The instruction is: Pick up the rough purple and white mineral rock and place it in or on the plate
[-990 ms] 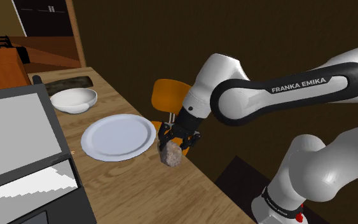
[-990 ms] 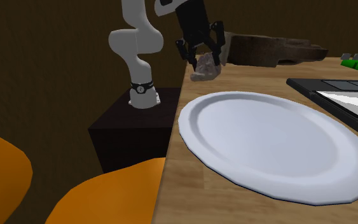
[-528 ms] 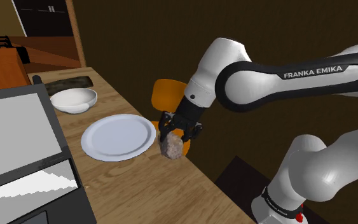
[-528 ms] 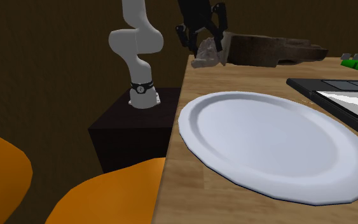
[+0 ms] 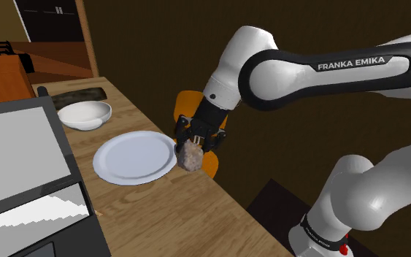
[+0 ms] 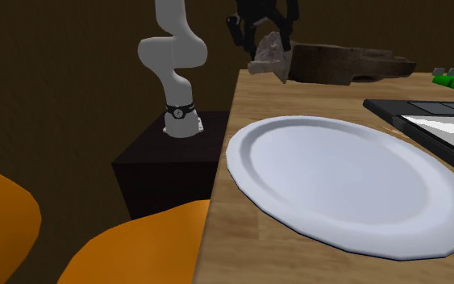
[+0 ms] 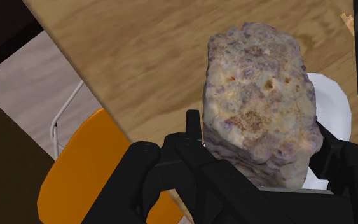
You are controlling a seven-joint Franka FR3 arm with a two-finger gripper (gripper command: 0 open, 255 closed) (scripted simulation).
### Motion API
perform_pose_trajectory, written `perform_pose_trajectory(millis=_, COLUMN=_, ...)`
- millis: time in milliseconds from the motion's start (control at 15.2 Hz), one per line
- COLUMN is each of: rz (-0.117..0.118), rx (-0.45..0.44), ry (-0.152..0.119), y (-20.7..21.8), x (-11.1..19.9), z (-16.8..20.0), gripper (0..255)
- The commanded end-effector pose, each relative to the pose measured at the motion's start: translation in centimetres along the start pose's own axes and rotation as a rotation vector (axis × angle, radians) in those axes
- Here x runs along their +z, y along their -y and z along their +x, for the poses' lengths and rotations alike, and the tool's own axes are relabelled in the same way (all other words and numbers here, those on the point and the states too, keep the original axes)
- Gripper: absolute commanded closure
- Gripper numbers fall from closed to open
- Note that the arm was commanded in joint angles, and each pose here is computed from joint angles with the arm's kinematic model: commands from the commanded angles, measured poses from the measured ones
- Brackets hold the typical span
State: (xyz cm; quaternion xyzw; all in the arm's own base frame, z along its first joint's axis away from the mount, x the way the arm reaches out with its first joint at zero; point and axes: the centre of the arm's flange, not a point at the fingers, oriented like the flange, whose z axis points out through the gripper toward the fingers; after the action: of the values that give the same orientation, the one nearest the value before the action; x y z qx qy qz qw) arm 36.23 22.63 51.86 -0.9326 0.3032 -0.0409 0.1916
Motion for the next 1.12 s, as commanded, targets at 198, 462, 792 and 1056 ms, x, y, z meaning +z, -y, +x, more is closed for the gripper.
perform_pose_trajectory(millis=198, rz=0.001, rx=0.000, ry=0.000, y=4.6, x=1.3, z=4.7, gripper=255)
perform_pose_trajectory(millis=462, rz=0.001, rx=0.000, ry=0.000, y=8.4, x=2.4, z=8.2, gripper=255)
perform_pose_trajectory(millis=792, rz=0.001, rx=0.000, ry=0.000, y=13.1, x=3.7, z=12.6, gripper=255)
perform_pose_trajectory(millis=1056, rz=0.001, rx=0.000, ry=0.000, y=14.0, x=5.6, z=14.1, gripper=255)
